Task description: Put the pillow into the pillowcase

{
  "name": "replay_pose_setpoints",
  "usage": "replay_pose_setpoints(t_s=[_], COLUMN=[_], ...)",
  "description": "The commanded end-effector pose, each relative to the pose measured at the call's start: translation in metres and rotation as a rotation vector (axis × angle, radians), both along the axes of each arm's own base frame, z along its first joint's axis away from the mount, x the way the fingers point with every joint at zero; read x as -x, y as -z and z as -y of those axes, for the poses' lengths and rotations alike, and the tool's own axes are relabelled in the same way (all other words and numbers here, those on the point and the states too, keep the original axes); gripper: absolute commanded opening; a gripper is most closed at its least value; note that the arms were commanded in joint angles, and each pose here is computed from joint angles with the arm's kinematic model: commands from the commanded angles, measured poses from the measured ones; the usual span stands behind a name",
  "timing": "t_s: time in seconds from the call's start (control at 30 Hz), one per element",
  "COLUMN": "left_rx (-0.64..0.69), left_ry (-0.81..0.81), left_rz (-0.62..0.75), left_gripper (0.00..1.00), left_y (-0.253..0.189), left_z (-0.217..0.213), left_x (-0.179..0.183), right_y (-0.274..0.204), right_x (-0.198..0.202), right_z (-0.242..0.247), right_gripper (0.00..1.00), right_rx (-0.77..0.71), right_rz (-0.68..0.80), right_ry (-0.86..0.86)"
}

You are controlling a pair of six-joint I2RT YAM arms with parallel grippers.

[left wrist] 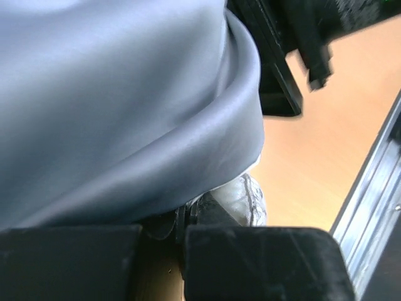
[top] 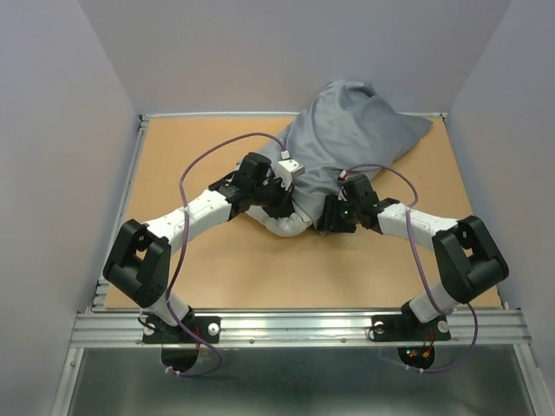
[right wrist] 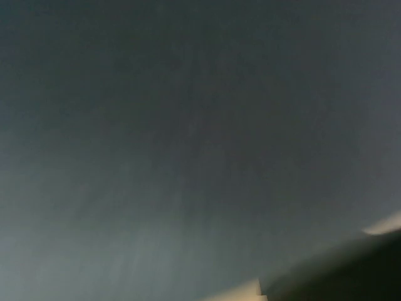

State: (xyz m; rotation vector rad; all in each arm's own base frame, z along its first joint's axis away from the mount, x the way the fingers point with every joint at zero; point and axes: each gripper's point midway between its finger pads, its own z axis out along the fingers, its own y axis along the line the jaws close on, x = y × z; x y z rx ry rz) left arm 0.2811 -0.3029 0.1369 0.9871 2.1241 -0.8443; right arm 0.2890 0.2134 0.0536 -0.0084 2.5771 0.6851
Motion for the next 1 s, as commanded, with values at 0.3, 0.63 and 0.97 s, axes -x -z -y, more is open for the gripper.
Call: replay_pose_setpoints(t_s=[0.3,0.63,0.97], left_rx=[0.307,0.718,0.550], left_ry=[-0.066,-0.085,-0.559], left_rz=[0.124,0.035,-0.128], left_gripper=[0.00,0.00,0.00], left_y=[-0.111,-0.240,-0.128], left_z=[0.021,0.054,-0.020], left_x=[-0.047,-0.049,-0.120], right_y=[-0.231,-0.488,-0.466], right_x=[-0.005,0.050,0.005], right_z=[-0.044,-0.055,-0.105], right_gripper=[0.01,0.01,0.01], right_rx=[-0.351,-0.660,-0.770], right_rz=[0.571,0.964,0.826], right_ry=[-0.292,-0.490,-0.521])
